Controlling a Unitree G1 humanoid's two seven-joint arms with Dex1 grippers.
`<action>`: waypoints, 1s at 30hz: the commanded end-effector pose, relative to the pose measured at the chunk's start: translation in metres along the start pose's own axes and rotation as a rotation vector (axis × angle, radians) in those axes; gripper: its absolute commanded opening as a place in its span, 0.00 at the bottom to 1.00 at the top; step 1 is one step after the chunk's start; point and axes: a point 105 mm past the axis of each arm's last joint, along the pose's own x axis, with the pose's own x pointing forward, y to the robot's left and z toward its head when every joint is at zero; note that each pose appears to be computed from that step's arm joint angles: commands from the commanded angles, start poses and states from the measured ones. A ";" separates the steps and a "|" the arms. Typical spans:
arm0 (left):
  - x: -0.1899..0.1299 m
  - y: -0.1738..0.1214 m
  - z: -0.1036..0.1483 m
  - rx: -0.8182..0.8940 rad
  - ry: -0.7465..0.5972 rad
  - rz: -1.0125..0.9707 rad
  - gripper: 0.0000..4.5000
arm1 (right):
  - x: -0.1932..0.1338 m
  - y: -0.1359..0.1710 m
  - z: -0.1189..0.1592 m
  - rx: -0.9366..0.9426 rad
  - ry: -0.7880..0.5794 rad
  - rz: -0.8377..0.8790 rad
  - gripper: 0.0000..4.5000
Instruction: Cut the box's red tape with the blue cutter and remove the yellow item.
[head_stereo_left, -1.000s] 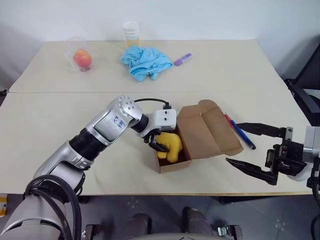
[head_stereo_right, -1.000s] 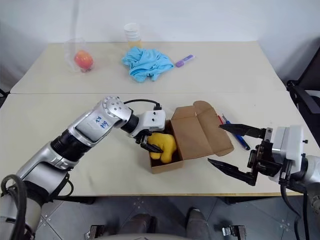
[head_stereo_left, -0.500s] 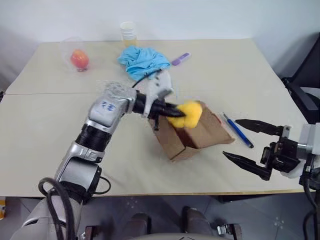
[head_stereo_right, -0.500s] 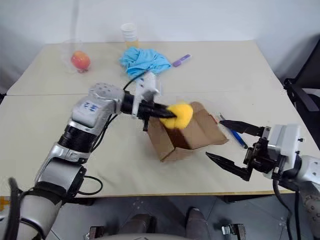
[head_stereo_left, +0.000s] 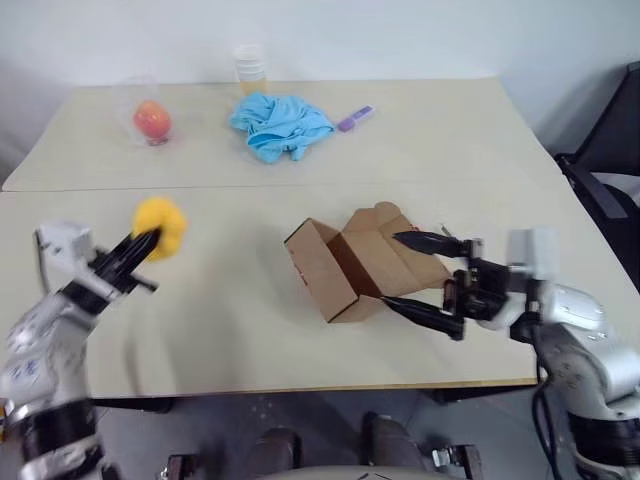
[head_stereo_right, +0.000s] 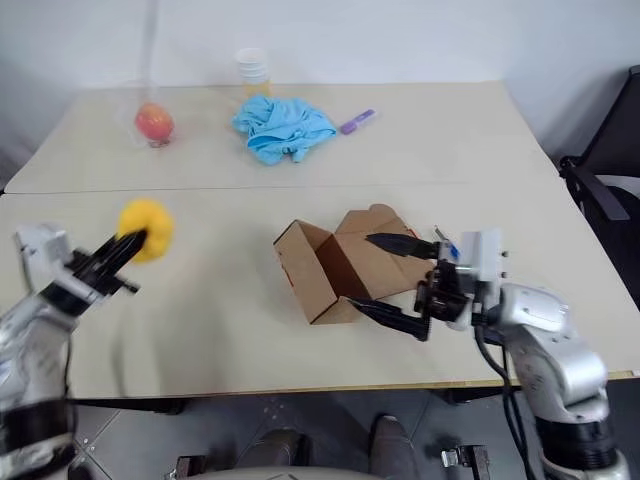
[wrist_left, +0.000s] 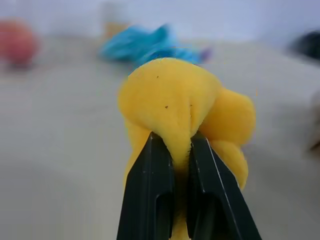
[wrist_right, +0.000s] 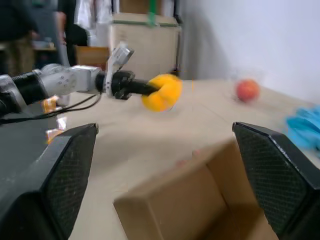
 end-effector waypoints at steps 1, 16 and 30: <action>-0.017 0.006 0.009 0.061 -0.002 0.063 0.00 | 0.007 -0.002 -0.004 -0.065 -0.003 0.040 1.00; -0.020 0.006 0.017 0.201 0.038 0.042 0.99 | -0.004 -0.016 -0.010 -0.088 0.051 0.043 1.00; -0.108 0.014 0.020 0.329 0.214 0.089 0.99 | -0.038 -0.024 -0.013 -0.158 0.191 0.006 1.00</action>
